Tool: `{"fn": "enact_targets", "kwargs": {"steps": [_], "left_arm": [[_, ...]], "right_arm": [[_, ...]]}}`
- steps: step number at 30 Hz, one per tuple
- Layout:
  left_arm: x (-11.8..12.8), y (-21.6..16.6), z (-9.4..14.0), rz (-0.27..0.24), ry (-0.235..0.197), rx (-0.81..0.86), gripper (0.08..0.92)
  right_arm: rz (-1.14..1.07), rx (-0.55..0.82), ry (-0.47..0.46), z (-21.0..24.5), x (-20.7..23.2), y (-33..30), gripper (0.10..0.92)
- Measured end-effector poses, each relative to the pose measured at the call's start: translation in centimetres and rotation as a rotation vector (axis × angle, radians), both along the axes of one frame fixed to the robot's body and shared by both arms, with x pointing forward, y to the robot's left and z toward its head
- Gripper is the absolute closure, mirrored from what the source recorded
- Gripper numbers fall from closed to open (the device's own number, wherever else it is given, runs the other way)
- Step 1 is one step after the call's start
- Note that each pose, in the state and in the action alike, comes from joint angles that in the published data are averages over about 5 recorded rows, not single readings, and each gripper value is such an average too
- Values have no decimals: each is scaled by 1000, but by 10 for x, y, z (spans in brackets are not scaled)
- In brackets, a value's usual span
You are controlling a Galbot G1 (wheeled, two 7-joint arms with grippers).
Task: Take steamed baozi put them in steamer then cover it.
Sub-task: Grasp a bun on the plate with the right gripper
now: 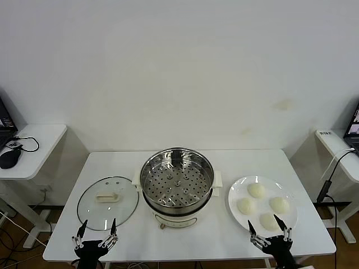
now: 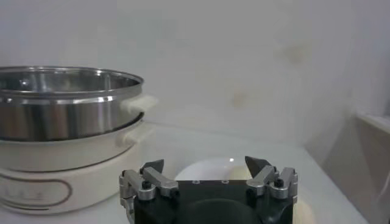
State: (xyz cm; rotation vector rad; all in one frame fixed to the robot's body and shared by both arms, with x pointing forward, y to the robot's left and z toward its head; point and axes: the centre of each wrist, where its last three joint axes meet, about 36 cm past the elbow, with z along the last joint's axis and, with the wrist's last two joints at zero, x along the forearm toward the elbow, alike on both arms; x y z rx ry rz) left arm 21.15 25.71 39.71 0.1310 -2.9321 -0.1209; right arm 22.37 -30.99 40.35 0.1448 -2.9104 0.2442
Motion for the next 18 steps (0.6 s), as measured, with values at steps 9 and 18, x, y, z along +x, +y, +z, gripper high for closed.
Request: {"fn": "enact_targets", "kwargs": {"steps": [9,18], "left_arm": [[2,4,5,-32,2,31,177],[1,8,15,-50,-8,78,177]], "right_arm": [[32,-287,-26,20,36,-42,200],[215,-635,1,58,100,-99,200]]}}
